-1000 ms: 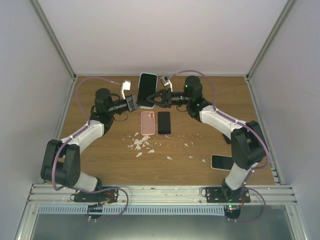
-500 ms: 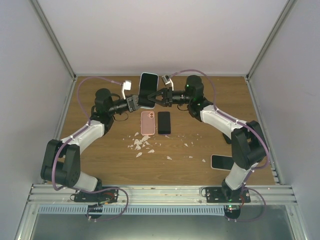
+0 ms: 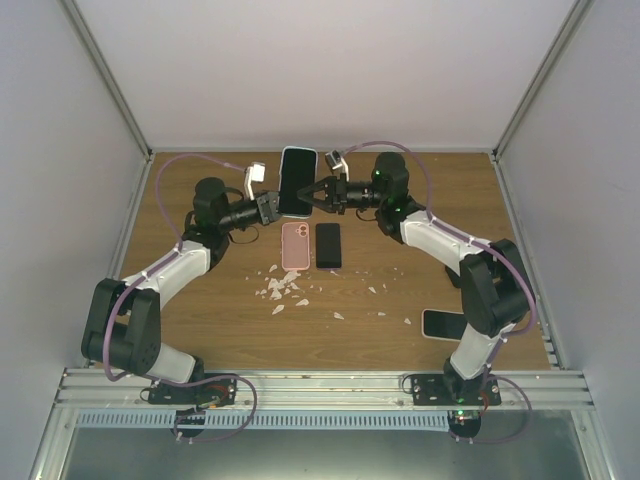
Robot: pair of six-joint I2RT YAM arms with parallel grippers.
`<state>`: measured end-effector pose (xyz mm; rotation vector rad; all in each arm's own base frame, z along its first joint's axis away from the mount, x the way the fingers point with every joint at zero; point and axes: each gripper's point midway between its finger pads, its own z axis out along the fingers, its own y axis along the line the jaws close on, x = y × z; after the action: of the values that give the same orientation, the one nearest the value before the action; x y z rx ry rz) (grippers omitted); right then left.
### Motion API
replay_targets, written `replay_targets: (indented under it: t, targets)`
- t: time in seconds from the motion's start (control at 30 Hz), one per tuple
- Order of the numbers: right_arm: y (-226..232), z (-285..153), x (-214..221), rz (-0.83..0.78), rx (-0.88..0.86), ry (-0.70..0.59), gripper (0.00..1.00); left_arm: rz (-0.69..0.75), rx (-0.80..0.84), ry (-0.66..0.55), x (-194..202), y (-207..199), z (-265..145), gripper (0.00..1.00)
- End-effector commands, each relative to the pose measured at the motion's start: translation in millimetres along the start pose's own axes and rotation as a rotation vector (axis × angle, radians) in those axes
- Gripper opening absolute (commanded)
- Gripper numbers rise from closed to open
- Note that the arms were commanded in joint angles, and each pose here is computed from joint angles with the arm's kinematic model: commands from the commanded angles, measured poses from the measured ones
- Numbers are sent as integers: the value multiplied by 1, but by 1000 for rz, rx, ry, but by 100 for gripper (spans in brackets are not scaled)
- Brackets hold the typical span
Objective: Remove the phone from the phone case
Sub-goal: Remove the phone case from the phone, then place the phone at the center of the board.
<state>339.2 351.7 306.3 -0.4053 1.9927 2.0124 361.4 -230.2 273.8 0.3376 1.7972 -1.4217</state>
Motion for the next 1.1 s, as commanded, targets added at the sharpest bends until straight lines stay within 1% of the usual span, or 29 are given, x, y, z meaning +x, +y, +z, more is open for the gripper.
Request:
replay_targets:
  t: [0.0, 0.07, 0.23, 0.63, 0.93, 1.07]
  targets:
    - [17, -13, -20, -100, -19, -85, 2, 56, -2, -3, -6, -5, 0, 0]
    - [21, -14, -18, -122, -23, -80, 0, 43, -28, -13, -9, 3, -3, 0]
    - [26, -17, -11, -154, -32, -69, 1, 18, -72, -37, -16, 15, -9, 0]
    - [33, -27, 6, -282, 9, -31, 0, 0, -123, -79, -28, 29, -23, 0]
    - [24, -58, 7, -382, 93, -12, 0, 3, -146, -107, -35, 34, -35, 0]
    - [9, -76, 12, -358, 157, -12, 1, -5, -154, -119, -39, 37, -39, 0]
